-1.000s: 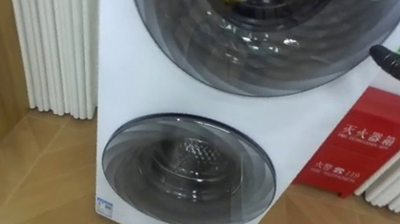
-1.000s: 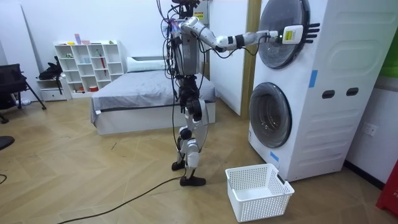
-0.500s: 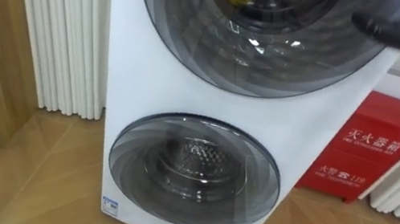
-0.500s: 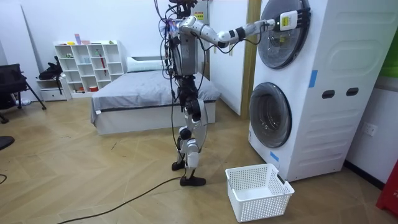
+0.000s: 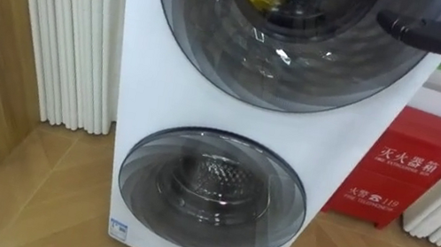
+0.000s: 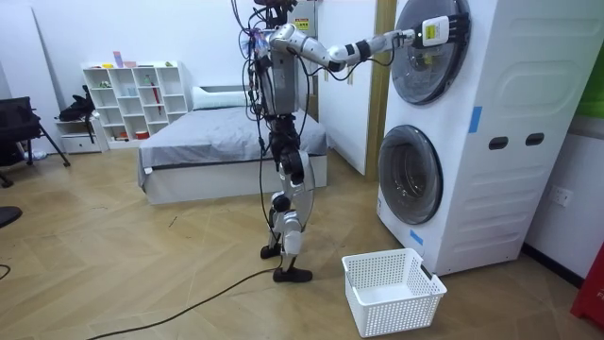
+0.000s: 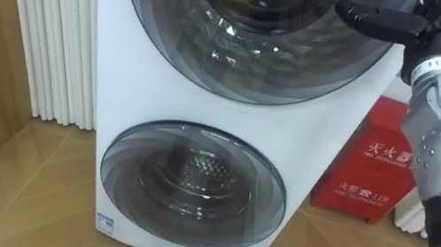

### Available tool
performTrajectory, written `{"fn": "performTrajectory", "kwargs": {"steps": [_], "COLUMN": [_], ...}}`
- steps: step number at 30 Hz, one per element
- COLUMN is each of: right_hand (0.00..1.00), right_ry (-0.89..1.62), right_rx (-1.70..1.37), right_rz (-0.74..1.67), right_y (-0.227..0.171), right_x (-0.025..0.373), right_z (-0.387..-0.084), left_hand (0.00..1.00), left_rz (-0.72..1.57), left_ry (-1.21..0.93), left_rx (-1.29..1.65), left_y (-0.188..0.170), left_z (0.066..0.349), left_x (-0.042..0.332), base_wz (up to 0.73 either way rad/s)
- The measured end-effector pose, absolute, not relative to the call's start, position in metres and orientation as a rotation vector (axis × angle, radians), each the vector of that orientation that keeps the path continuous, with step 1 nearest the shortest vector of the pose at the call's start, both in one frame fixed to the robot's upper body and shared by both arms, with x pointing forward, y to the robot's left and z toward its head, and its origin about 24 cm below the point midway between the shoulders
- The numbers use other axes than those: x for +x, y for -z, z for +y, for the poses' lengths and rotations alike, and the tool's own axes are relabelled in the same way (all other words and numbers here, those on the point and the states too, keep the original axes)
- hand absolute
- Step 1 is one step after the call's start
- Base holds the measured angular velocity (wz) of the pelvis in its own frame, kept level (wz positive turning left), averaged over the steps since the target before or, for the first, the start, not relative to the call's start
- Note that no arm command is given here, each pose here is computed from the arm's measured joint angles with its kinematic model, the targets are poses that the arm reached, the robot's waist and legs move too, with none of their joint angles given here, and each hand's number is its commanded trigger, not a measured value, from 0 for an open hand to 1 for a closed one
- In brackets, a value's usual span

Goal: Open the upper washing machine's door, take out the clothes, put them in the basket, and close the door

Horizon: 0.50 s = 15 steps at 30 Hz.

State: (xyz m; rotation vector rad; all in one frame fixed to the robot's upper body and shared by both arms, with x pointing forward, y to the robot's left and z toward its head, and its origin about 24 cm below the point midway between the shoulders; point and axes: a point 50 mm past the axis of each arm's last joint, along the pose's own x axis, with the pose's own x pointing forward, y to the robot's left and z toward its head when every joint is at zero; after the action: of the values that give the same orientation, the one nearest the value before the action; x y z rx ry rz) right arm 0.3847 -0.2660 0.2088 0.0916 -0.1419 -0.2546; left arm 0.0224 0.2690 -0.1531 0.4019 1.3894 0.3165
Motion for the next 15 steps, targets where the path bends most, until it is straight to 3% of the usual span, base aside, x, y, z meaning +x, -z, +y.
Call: {"fn": "performTrajectory", "kwargs": {"steps": [15], "right_hand": [0.0], "right_ry": [0.273], "right_rx": [-0.047], "right_rz": [-0.11], "right_y": [-0.203], "right_x": [0.383], "right_z": [-0.28], "left_hand": [0.0], "left_rz": [1.432], "left_ry": [-0.309], "left_rx": [0.454], "left_y": [0.151], "left_z": [0.278], "left_x": [0.014], "base_wz": [0.02]}}
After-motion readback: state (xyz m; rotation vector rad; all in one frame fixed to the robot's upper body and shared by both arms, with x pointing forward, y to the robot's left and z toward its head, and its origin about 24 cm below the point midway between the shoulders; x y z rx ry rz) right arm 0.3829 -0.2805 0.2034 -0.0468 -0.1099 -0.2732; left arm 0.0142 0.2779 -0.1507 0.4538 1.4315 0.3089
